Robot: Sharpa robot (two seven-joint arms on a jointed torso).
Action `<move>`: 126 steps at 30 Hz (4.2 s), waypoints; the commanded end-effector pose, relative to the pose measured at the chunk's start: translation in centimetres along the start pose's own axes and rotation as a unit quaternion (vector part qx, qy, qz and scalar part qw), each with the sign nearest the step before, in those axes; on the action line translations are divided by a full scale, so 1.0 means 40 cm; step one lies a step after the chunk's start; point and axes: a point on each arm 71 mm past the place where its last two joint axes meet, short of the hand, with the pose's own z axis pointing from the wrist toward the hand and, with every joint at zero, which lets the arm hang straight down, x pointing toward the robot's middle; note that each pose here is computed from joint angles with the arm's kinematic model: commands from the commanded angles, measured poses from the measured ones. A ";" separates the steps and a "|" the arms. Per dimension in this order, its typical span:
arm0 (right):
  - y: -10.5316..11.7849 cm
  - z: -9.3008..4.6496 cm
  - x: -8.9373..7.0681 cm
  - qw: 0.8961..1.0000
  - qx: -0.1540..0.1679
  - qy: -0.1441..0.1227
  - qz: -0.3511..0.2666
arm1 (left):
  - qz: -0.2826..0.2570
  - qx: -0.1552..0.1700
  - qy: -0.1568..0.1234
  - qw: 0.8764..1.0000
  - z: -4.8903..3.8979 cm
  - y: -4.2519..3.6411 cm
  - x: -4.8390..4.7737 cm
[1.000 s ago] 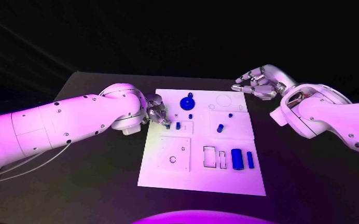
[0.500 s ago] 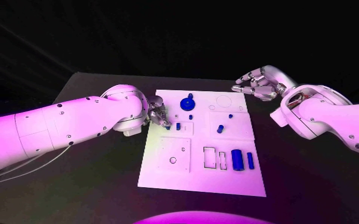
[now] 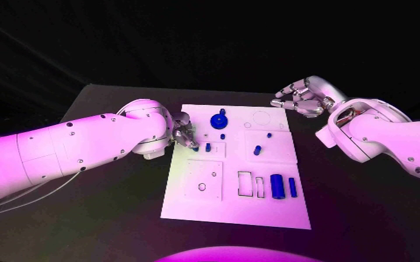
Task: Assemble the parts on the task board
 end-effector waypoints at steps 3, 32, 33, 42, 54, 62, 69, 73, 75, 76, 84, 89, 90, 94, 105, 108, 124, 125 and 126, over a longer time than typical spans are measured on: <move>0.003 0.000 0.003 1.000 -0.005 0.005 -0.001 | 0.014 -0.005 0.015 1.000 0.000 0.000 0.011; 0.007 0.001 0.006 1.000 -0.007 0.006 -0.001 | 0.004 -0.001 0.033 0.999 0.015 -0.028 0.019; 0.007 0.001 0.006 1.000 -0.007 0.006 -0.001 | 0.004 -0.002 0.033 0.999 0.016 -0.028 0.019; 0.007 0.001 0.006 1.000 -0.007 0.006 -0.001 | 0.003 -0.009 0.037 0.999 0.024 -0.023 0.018; 0.006 -0.001 0.005 1.000 -0.008 0.005 -0.001 | -0.009 -0.018 0.038 0.999 0.026 -0.012 0.015; 0.005 -0.001 0.003 1.000 -0.008 0.003 -0.001 | -0.018 -0.020 0.030 0.999 0.022 -0.002 0.011; 0.003 -0.002 0.003 1.000 -0.007 0.003 -0.001 | -0.024 -0.020 0.025 0.999 0.017 0.006 0.005; 0.001 -0.004 0.002 1.000 -0.007 0.002 -0.001 | -0.028 -0.020 0.021 0.999 0.014 0.010 0.000; 0.001 -0.004 0.002 1.000 -0.006 0.002 -0.001 | -0.031 -0.016 0.019 0.999 0.012 0.010 -0.003; 0.001 -0.004 0.002 1.000 -0.006 0.002 -0.001 | -0.035 -0.011 0.022 0.999 0.011 0.008 -0.003; -0.004 -0.004 0.002 1.000 -0.004 0.002 -0.002 | -0.117 0.024 0.028 0.992 -0.007 0.013 -0.032; -0.005 -0.004 0.002 1.000 -0.003 0.001 -0.002 | -0.164 0.060 -0.008 0.985 -0.019 0.011 -0.064; -0.006 -0.004 0.002 1.000 -0.003 0.001 -0.002 | -0.175 0.072 -0.018 0.982 -0.022 0.008 -0.070; -0.007 -0.003 0.002 1.000 -0.003 0.000 -0.002 | -0.188 0.149 -0.087 0.967 -0.030 -0.023 -0.098; -0.006 -0.004 0.006 1.000 -0.004 0.002 -0.001 | 0.006 0.279 -0.194 0.940 -0.022 -0.125 -0.056; -0.006 -0.005 0.007 1.000 -0.004 0.002 -0.001 | 0.045 0.288 -0.200 0.936 -0.012 -0.141 -0.037; -0.002 -0.005 0.010 1.000 -0.006 0.004 0.000 | 0.149 0.250 -0.173 0.941 0.049 -0.171 0.016; -0.002 -0.006 0.009 1.000 -0.006 0.003 0.000 | 0.150 0.248 -0.171 0.941 0.051 -0.171 0.016; -0.002 -0.006 0.009 1.000 -0.006 0.003 0.000 | 0.152 0.246 -0.171 0.942 0.053 -0.171 0.016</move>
